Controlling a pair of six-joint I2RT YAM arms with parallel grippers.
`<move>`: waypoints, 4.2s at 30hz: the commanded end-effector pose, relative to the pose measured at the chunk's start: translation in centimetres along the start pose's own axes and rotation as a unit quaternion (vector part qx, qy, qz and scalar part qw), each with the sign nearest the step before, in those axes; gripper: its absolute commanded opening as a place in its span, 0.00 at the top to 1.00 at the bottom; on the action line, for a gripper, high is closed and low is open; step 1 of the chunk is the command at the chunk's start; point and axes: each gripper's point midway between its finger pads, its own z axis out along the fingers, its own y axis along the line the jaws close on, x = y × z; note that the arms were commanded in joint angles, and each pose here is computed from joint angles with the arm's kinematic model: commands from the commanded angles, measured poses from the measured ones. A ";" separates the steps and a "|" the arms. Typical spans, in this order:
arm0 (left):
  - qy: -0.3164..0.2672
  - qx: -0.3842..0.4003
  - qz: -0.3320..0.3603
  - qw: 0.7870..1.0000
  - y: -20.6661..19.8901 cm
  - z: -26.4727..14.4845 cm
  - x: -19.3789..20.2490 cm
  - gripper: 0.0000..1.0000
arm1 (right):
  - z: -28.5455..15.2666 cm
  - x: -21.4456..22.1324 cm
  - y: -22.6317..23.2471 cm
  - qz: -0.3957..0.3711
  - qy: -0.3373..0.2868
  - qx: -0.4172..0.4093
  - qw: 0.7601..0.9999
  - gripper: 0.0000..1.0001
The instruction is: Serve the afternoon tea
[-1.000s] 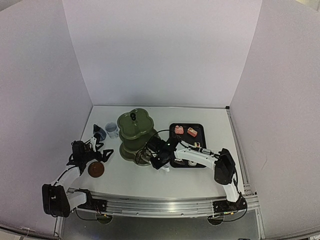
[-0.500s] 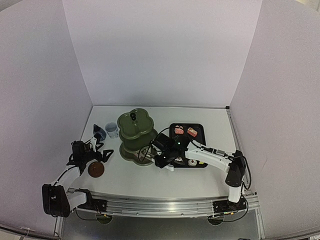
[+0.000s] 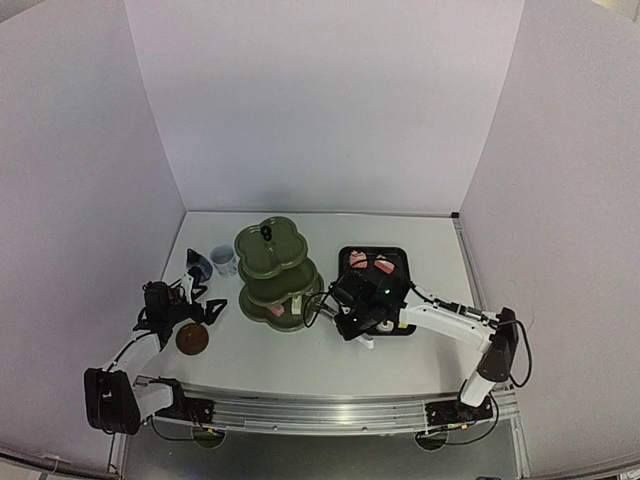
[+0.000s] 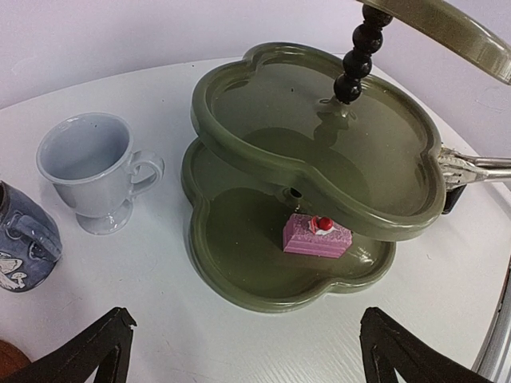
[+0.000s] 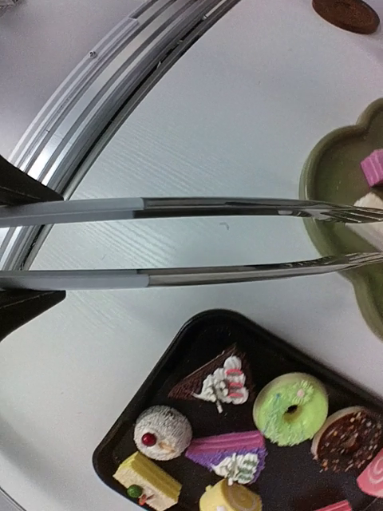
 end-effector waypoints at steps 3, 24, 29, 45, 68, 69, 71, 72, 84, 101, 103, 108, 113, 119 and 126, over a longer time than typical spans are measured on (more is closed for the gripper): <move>-0.023 0.003 0.027 0.999 0.1 -0.1 -2.6 0.01 | -3.1 0.0 -6.5 0.062 -0.019 0.061 0.996 0.74; -0.006 -0.013 0.035 0.999 0.7 0.0 -2.6 0.01 | -1.8 -4.8 -26.2 0.095 0.016 0.057 0.994 0.69; -0.001 -0.015 0.040 0.999 0.8 0.0 -2.6 0.01 | -0.7 -4.8 -27.6 0.087 0.023 0.041 0.995 0.68; 0.004 -0.017 0.042 0.999 1.0 0.2 -2.2 0.01 | -0.5 -3.6 -27.1 0.039 0.032 0.011 0.999 0.66; 0.005 -0.027 0.043 0.999 1.3 0.1 -1.8 0.01 | 1.1 -3.4 -28.0 0.060 0.055 0.049 0.996 1.00; 0.003 -0.028 0.044 0.999 1.3 0.1 -1.9 0.01 | 0.8 -3.6 -27.8 0.058 0.050 0.049 0.996 1.00; 0.003 -0.029 0.043 0.999 1.3 0.0 -1.9 0.01 | -0.3 -4.1 -27.5 0.052 0.035 0.058 0.996 1.00; 0.002 -0.030 0.043 0.999 1.3 0.0 -1.9 0.01 | -1.1 -4.3 -27.4 0.049 0.027 0.064 0.996 1.00; -0.003 -0.027 0.047 0.999 1.4 0.3 -1.8 0.01 | -8.6 -9.7 -26.3 0.048 -0.095 0.089 0.990 1.00; -0.010 -0.013 0.054 0.998 1.7 1.6 -0.1 0.00 | 2.5 -18.5 -16.2 -0.107 -0.077 -0.016 0.991 1.00; -0.010 -0.011 0.057 0.998 1.6 1.6 0.1 0.00 | 3.5 -18.1 -15.2 -0.112 -0.066 -0.029 0.991 1.00; -0.009 -0.008 0.065 0.998 1.5 1.7 0.2 0.00 | 5.2 -17.2 -12.9 -0.119 -0.048 -0.051 0.990 1.00; -0.009 -0.005 0.071 0.997 1.5 1.7 0.1 0.00 | 6.0 -16.6 -10.6 -0.122 -0.039 -0.080 0.989 1.00; -0.010 -0.004 0.078 0.997 1.5 1.8 0.0 0.00 | 6.5 -16.3 -8.7 -0.116 -0.033 -0.112 0.986 1.00; -0.011 -0.006 0.081 0.997 1.6 1.9 -0.1 0.00 | 8.6 -14.9 -7.1 -0.136 -0.006 -0.109 0.985 1.00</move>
